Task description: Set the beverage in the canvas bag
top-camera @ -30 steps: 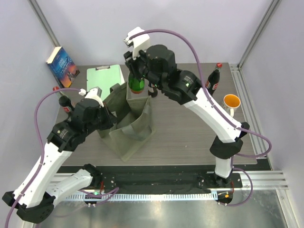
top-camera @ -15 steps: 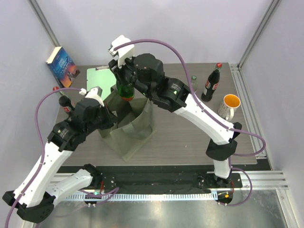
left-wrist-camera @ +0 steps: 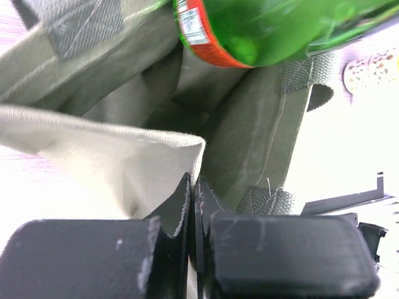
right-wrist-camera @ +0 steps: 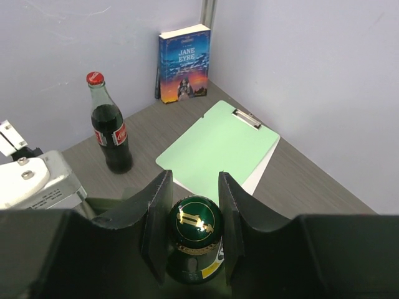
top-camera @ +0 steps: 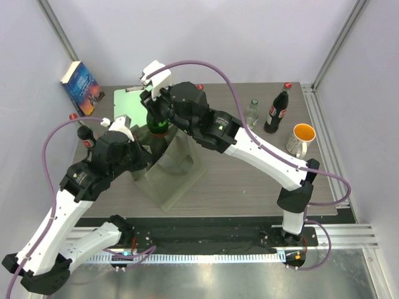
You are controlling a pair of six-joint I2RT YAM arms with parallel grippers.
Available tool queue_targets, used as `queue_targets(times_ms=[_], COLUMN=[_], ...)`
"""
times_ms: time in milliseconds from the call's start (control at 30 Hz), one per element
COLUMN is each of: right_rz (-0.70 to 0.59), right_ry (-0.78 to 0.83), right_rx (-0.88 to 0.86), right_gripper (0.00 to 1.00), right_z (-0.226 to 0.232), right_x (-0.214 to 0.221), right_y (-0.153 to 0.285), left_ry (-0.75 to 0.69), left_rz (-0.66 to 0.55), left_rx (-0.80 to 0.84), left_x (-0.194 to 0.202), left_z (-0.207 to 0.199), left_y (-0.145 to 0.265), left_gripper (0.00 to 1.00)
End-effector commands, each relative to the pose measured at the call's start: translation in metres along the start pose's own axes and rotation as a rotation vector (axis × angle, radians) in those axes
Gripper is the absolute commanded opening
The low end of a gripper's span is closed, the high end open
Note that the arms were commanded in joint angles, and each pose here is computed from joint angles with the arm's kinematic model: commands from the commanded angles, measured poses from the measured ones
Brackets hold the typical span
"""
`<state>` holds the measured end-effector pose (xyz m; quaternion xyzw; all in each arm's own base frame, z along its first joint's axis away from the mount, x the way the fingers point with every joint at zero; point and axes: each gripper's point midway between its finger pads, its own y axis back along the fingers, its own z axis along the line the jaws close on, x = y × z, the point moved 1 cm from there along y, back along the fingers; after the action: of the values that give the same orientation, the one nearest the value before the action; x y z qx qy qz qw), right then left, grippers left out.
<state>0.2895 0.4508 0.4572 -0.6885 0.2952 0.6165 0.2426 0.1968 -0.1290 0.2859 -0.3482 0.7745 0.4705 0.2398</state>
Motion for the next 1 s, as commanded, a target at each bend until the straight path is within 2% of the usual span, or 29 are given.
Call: queue_targets(times_ms=[0, 367, 867, 967], right_rz=[-0.159, -0.259, -0.207, -0.23], right_ry=[-0.077, -0.153, -0.172, -0.176], right_rx=[-0.014, -0.088, -0.128, -0.128], right_gripper=[0.01, 0.01, 0.01, 0.01], right_z=[-0.006, 0.002, 0.015, 0.013], right_x=[-0.056, -0.095, -0.073, -0.082], right_y=[0.022, 0.029, 0.022, 0.024], left_ry=[0.016, 0.013, 0.014, 0.013], left_rz=[-0.038, -0.034, -0.041, -0.038], left_rx=[0.017, 0.001, -0.006, -0.006], left_x=[-0.005, -0.003, -0.001, -0.001], left_z=[-0.002, 0.002, 0.005, 0.005], left_y=[0.004, 0.002, 0.004, 0.003], left_gripper=[0.0, 0.0, 0.0, 0.0])
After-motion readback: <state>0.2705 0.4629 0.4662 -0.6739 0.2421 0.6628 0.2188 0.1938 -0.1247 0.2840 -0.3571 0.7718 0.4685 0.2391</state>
